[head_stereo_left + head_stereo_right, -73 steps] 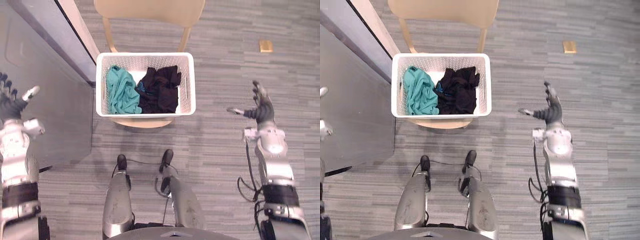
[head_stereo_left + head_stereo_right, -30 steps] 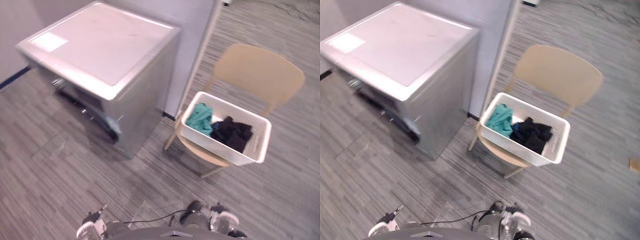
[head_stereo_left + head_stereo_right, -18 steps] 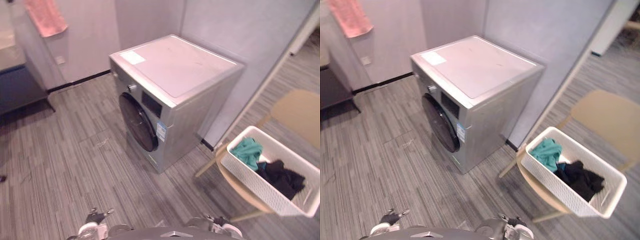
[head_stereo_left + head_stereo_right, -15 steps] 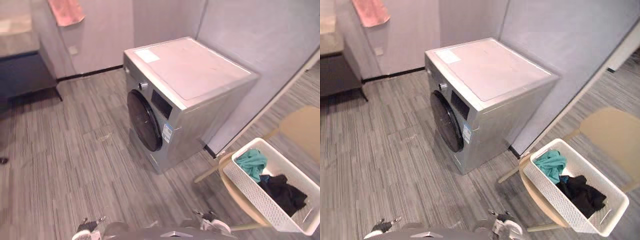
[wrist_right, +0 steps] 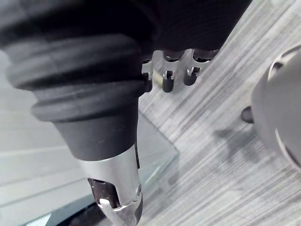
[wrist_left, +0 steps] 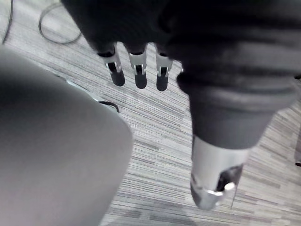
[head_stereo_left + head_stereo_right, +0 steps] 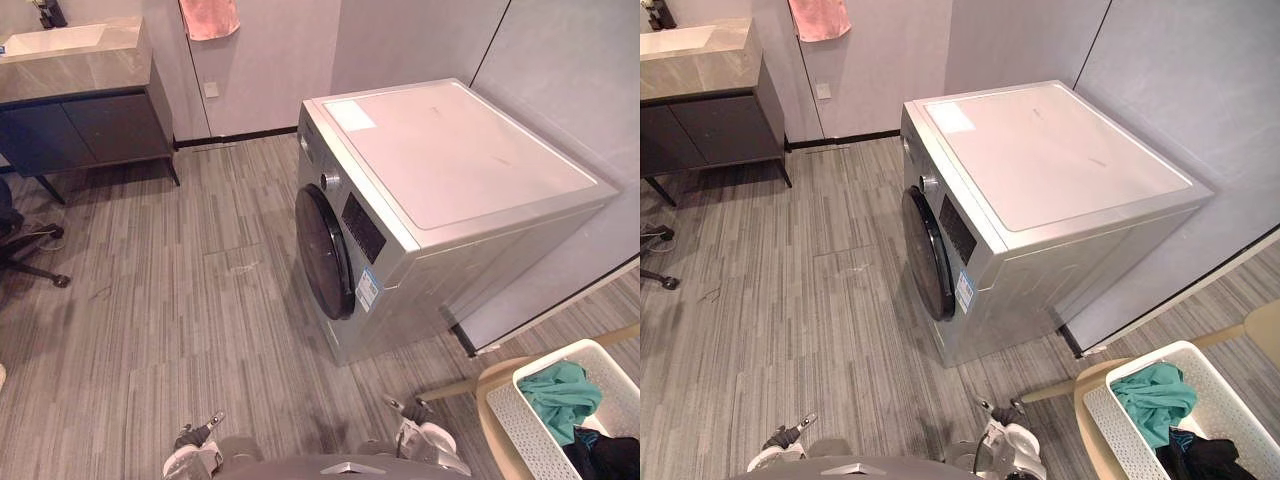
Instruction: Pick up the laundry basket with both hands and put the clothes into the washing machine.
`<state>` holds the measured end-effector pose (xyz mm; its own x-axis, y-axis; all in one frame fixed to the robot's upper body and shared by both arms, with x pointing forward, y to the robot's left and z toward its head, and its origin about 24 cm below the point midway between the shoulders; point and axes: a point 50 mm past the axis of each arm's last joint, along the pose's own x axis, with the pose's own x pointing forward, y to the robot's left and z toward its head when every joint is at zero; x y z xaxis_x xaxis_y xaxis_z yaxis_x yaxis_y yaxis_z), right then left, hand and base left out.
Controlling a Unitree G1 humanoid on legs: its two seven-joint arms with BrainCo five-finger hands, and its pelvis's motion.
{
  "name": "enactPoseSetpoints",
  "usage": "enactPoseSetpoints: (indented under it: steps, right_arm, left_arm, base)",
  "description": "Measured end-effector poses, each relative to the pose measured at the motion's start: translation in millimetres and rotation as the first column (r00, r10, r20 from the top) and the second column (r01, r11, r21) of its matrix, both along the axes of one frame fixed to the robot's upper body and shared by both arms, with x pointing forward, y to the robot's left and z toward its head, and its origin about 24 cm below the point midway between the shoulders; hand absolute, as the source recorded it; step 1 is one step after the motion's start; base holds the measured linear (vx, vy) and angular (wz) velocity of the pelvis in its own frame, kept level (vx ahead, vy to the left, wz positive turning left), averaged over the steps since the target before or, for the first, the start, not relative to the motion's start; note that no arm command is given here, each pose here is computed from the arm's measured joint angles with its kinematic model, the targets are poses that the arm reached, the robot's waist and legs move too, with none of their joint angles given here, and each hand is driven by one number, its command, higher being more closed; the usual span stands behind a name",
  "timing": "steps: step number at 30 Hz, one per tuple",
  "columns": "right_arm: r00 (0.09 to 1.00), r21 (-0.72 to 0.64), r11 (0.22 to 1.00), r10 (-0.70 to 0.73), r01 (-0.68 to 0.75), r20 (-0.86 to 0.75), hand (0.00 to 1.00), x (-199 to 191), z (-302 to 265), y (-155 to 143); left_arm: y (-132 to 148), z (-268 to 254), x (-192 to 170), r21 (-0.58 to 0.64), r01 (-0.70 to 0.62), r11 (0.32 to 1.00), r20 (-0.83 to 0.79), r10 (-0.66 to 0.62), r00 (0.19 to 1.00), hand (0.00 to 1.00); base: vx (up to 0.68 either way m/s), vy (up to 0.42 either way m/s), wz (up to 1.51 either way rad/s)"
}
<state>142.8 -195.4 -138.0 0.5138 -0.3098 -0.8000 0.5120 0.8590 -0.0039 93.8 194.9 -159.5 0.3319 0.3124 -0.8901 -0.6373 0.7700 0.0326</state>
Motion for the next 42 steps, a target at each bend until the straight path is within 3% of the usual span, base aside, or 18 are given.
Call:
enactPoseSetpoints:
  steps: [10, 14, 19, 23, 26, 29, 33, 42]
  right_arm:
    - [0.999, -0.056, 0.997, 0.045, -0.044, 0.018, 0.0, 5.4, 6.3, 0.6]
    - [0.998, -0.051, 0.997, 0.058, -0.057, 0.012, 0.0, 5.8, 6.4, 2.5]
    - [0.987, -0.091, 0.989, 0.129, -0.12, 0.095, 0.0, 22.8, 20.0, 7.3]
    - [0.972, -0.131, 0.98, 0.171, -0.15, 0.16, 0.0, 32.3, 33.5, 7.9]
    - [0.916, -0.222, 0.95, 0.281, -0.221, 0.287, 0.0, 53.0, 63.5, 17.7]
    - [0.799, -0.288, 0.921, 0.375, -0.263, 0.47, 0.0, 78.4, 103.8, 39.0]
    - [0.693, -0.336, 0.904, 0.42, -0.264, 0.586, 0.0, 92.5, 136.0, 50.0]
    - [0.588, -0.476, 0.826, 0.554, -0.301, 0.59, 0.0, 100.5, 160.5, 37.8]
  left_arm:
    - [0.1, -0.4, -1.0, 0.01, -0.034, 0.999, -0.015, 0.034, 0.999, 0.0]
    - [21.5, 1.6, -3.0, 0.085, 0.017, 0.996, -0.049, -0.013, 0.999, 0.0]
    - [16.7, -1.2, -3.3, 0.115, 0.218, 0.969, -0.119, -0.205, 0.972, 0.0]
    - [6.7, -1.8, 1.3, 0.111, 0.298, 0.948, -0.123, -0.284, 0.951, 0.0]
    - [-2.2, -2.6, 3.0, 0.1, 0.347, 0.932, -0.121, -0.335, 0.934, 0.0]
    - [1.6, -0.7, 7.2, 0.121, 0.362, 0.924, -0.116, -0.349, 0.93, 0.0]
    - [8.2, 1.4, 13.7, 0.139, 0.369, 0.919, -0.115, -0.355, 0.928, 0.0]
    - [2.1, 1.2, 17.2, 0.124, 0.37, 0.921, -0.109, -0.358, 0.927, 0.0]
  base:
    - [0.15, 0.233, -0.37]
    - [0.09, 0.267, -0.21]
    - [-0.04, 0.124, -0.43]
    - [-0.12, 0.036, -0.35]
    - [-0.15, 0.016, -0.19]
    - [-0.09, -0.018, -0.26]
    - [-0.04, -0.047, -0.04]
    - [0.02, -0.095, 0.22]
